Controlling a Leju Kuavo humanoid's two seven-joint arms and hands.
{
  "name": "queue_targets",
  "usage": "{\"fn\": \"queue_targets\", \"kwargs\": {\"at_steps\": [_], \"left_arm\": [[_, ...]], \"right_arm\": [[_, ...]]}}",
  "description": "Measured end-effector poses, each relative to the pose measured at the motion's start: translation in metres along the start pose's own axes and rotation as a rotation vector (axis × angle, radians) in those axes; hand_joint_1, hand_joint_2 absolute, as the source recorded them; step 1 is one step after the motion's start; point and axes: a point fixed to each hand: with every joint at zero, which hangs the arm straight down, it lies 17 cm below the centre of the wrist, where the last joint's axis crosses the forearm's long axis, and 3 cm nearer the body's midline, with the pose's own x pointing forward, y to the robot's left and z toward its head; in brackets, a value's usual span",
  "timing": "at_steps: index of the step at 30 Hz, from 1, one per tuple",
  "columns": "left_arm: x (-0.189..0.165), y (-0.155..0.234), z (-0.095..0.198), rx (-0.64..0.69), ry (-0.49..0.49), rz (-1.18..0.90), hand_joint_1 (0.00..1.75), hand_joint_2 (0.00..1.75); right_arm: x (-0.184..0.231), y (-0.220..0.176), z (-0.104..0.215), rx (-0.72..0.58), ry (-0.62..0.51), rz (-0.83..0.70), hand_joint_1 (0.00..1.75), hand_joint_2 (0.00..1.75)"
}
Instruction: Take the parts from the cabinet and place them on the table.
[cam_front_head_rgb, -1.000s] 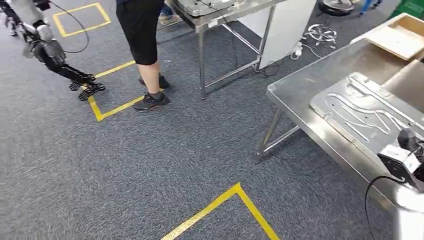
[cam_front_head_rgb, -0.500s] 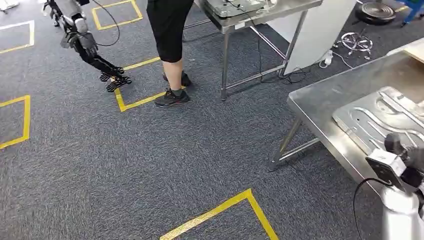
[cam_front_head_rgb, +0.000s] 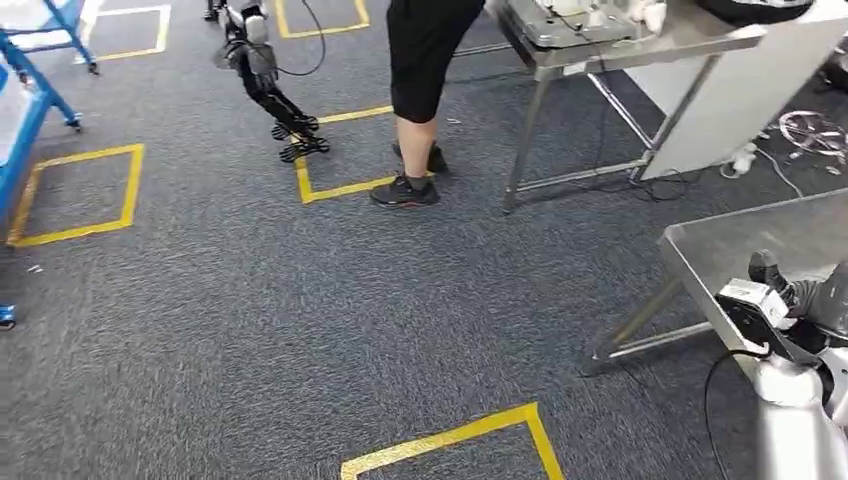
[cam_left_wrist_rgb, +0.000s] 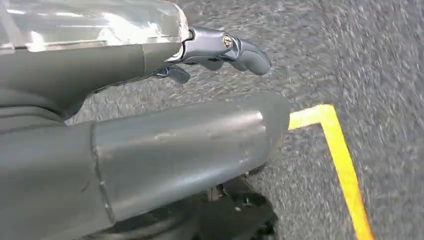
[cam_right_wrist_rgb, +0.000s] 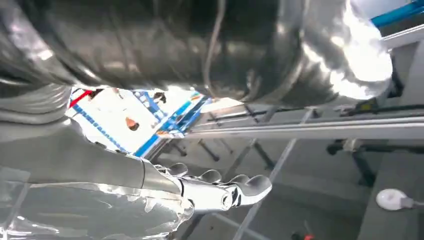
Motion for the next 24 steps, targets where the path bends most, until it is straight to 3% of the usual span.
{"fn": "queue_targets", "kwargs": {"at_steps": [16,24], "left_arm": [[0.005,0.003,0.000,-0.009,-0.035,-0.007,0.00,0.00],[-0.011,0.024,-0.002,0.031,0.027,-0.030,0.00,0.00]], "right_arm": [[-0.019,-0.001,0.022,0.015,0.030,0.020,0.00,0.00],[-0.037,-0.015,0.044,0.005,0.088,0.033,0.00,0.00]]}}
